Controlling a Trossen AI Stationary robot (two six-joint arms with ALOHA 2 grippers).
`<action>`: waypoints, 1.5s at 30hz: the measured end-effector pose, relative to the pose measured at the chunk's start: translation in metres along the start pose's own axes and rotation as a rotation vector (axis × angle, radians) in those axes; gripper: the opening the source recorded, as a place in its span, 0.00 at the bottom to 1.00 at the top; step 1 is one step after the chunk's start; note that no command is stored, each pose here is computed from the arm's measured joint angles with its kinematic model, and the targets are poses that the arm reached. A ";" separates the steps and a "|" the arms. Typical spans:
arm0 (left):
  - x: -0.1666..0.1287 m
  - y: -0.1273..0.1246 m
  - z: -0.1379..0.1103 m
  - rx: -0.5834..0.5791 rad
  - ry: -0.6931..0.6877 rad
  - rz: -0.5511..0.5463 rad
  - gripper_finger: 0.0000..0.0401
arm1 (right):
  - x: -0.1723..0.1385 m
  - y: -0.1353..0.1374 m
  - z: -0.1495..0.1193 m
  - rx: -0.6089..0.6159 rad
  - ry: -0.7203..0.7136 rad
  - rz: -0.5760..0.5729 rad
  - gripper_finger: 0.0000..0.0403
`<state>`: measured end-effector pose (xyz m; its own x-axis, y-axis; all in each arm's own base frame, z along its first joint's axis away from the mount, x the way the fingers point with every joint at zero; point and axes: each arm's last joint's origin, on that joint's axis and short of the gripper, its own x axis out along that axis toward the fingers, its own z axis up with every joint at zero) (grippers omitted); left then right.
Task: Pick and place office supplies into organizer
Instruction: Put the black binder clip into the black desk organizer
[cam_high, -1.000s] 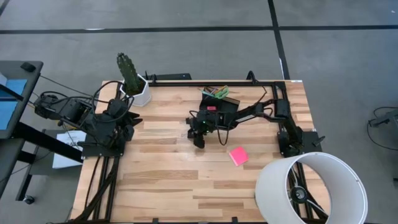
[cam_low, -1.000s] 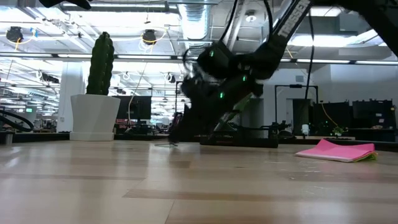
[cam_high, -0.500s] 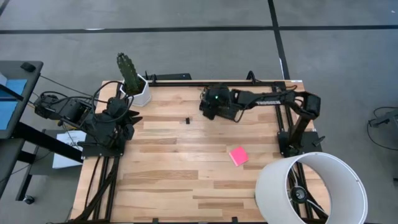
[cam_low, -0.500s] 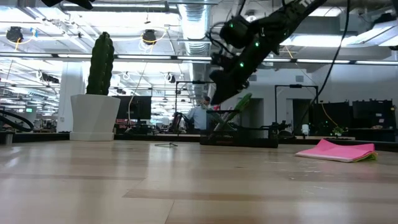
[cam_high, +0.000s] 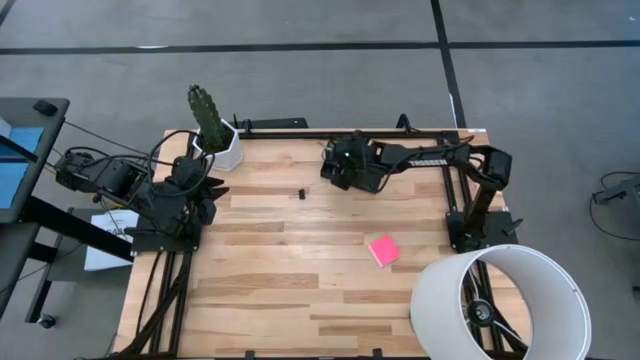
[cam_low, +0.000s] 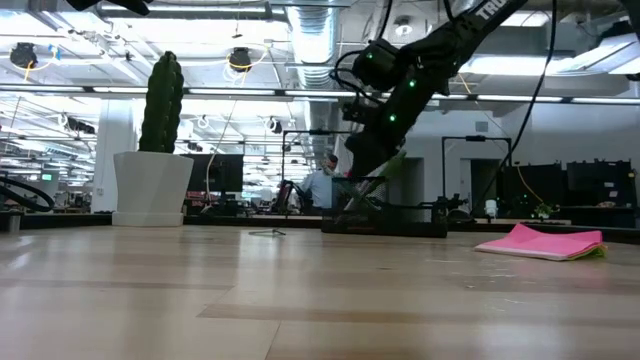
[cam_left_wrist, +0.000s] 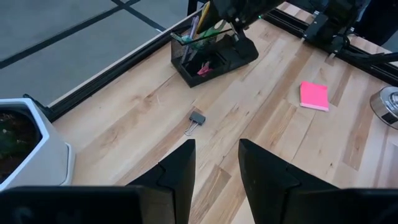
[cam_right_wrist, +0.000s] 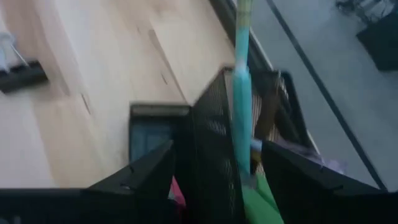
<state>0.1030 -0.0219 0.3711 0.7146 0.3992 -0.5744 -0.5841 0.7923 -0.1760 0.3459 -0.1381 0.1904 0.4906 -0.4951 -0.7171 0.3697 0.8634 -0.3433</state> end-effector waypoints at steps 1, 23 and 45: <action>0.000 0.000 0.000 -0.001 0.000 0.000 0.28 | 0.000 -0.001 0.001 0.003 -0.008 -0.001 0.59; 0.000 0.000 0.000 0.001 0.012 -0.010 0.28 | 0.009 0.093 0.031 -0.199 -0.430 0.513 0.59; 0.000 -0.001 -0.001 0.009 0.048 -0.042 0.28 | 0.109 0.089 0.001 -0.097 -0.361 0.501 0.59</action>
<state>0.1032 -0.0236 0.3700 0.7189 0.3436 -0.6042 -0.5509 0.8118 -0.1937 0.4334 -0.1158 0.0825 0.8278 -0.0146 -0.5608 -0.0395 0.9957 -0.0841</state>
